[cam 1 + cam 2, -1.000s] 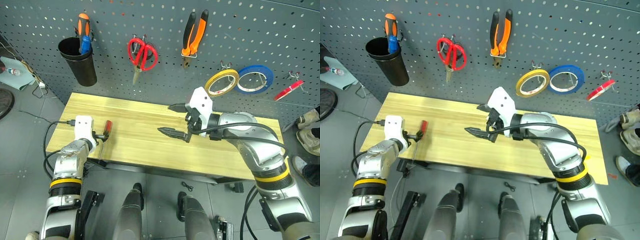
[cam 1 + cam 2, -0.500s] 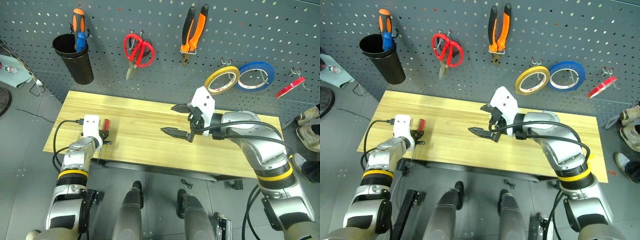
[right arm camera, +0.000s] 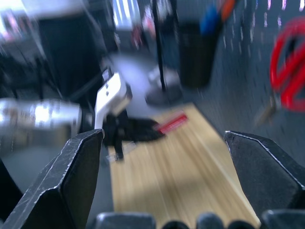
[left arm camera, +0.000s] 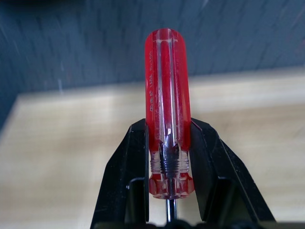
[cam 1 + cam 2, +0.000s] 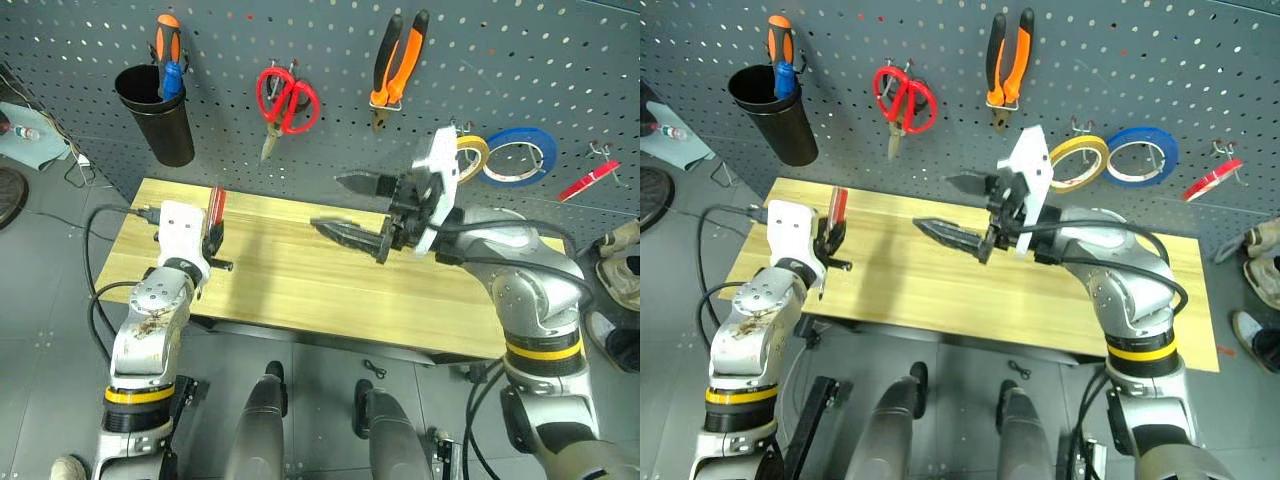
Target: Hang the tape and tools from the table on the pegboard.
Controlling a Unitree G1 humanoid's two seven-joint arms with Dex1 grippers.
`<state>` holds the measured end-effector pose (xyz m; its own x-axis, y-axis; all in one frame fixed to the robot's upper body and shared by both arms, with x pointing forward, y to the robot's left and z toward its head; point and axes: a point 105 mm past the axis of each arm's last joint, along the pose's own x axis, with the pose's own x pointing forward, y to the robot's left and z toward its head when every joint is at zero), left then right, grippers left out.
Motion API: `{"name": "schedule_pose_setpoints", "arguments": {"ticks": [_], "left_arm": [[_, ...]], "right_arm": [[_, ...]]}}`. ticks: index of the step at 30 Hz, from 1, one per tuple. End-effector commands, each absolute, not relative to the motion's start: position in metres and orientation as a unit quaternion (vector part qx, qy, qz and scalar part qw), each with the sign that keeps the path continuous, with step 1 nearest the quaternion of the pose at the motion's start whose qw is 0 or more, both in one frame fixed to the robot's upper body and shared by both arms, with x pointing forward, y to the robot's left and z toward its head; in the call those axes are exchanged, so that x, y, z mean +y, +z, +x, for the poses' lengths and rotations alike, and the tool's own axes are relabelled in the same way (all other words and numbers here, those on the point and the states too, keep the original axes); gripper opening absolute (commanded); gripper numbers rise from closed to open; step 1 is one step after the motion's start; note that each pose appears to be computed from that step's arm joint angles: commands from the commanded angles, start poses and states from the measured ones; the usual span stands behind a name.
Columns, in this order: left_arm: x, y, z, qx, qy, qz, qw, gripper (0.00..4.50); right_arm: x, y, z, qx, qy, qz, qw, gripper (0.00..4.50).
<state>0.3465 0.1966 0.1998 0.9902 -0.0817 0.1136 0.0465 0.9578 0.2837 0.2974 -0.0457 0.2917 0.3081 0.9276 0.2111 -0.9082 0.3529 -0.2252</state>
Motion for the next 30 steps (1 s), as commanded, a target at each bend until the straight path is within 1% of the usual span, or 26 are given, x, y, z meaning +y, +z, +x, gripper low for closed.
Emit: {"name": "schedule_pose_setpoints", "arguments": {"ticks": [1,3,5,8,11,16,19,23,27,30], "left_arm": [[0.183,0.263,0.323,-0.189,-0.008,0.193,0.963,0.68],[0.177,0.296,0.314,-0.256,0.008,0.224,0.94,0.68],[0.175,0.326,0.307,-0.317,0.031,0.249,0.915,0.68],[0.183,0.361,0.308,-0.369,0.072,0.259,0.89,0.68],[0.195,0.39,0.318,-0.396,0.104,0.25,0.877,0.68],[0.202,0.413,0.351,-0.41,0.086,0.208,0.884,0.68],[0.202,0.425,0.365,-0.425,0.073,0.188,0.883,0.68],[0.203,0.443,0.374,-0.453,0.079,0.166,0.873,0.68],[0.21,0.448,0.386,-0.455,0.098,0.159,0.871,0.68],[0.214,0.44,0.397,-0.441,0.103,0.154,0.878,0.68]], "right_arm": [[-0.05,0.336,0.29,-0.222,0.561,0.004,0.798,4.5],[-0.049,0.354,0.29,-0.243,0.559,0.024,0.793,4.5],[-0.047,0.367,0.29,-0.256,0.557,0.038,0.789,4.5],[-0.046,0.376,0.291,-0.276,0.548,0.043,0.789,4.5],[-0.045,0.38,0.292,-0.287,0.542,0.041,0.789,4.5],[-0.044,0.382,0.293,-0.29,0.537,0.034,0.792,4.5],[-0.046,0.382,0.294,-0.291,0.533,0.029,0.794,4.5],[-0.05,0.381,0.294,-0.29,0.523,0.023,0.801,4.5],[-0.054,0.379,0.296,-0.287,0.512,0.019,0.809,4.5],[-0.056,0.378,0.296,-0.286,0.506,0.017,0.814,4.5]]}}
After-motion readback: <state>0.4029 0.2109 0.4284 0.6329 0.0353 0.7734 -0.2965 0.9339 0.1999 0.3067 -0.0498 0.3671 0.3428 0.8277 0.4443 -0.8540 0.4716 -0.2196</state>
